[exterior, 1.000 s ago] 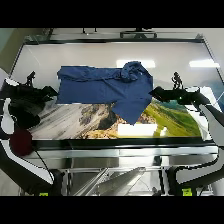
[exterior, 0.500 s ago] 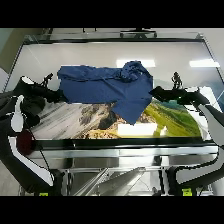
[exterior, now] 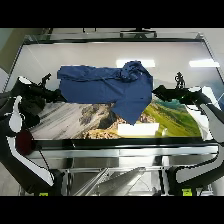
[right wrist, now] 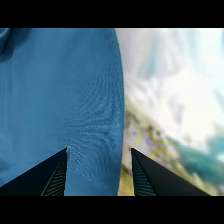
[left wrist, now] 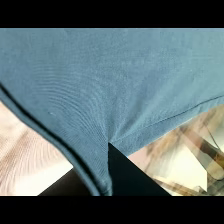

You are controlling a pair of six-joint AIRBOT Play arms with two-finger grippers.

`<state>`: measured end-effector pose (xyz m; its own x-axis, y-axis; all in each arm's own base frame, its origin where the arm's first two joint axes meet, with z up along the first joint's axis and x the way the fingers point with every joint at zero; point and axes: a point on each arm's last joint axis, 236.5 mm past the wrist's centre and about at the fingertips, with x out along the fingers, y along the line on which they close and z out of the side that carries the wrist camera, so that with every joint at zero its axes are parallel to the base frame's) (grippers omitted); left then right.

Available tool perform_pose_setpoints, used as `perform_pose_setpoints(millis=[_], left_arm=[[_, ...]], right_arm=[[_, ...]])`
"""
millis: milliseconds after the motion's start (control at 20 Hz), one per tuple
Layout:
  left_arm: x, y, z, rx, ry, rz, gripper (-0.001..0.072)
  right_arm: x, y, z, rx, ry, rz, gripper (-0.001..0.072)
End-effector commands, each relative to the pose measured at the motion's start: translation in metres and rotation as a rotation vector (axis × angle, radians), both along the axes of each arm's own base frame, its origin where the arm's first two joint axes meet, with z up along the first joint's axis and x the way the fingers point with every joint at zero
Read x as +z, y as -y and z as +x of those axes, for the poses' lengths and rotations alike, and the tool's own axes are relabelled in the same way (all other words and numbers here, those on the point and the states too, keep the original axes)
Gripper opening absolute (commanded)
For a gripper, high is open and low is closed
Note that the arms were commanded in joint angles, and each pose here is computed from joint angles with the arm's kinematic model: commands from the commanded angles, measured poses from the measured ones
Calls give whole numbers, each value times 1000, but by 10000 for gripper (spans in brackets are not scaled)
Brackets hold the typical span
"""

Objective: Fold the shirts.

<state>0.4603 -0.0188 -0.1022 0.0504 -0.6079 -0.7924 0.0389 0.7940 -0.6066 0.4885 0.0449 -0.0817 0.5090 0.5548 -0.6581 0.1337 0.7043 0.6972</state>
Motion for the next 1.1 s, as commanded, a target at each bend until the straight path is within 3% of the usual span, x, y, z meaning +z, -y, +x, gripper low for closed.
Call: perform_pose_setpoints(millis=[0, 450, 500, 550, 600, 650, 700, 1050], left_arm=[[1, -2, 0, 4, 2, -1, 25], [1, -2, -1, 1, -3, -4, 25], [1, -2, -2, 0, -5, -5, 25], [2, -1, -3, -3, -8, -8, 25], [3, -1, -4, -6, -11, -10, 25], [4, 0, -4, -8, -12, -12, 24], [7, 0, -4, -10, -7, -11, 24], [99, 3, -10, -52, 141, 21, 22]], right_arm=[[-1, -4, -4, 11, -27, 34, 436], [-23, -77, -19, 138, -88, 130, 435], [-17, -80, -15, 132, -66, 150, 402], [-9, -83, -10, 125, -45, 176, 195], [-3, -82, -4, 108, -29, 196, 81], [3, -81, 0, 101, -16, 204, 78], [10, -81, 3, 105, -2, 213, 15], [97, -90, -6, 205, 145, 224, 14]])
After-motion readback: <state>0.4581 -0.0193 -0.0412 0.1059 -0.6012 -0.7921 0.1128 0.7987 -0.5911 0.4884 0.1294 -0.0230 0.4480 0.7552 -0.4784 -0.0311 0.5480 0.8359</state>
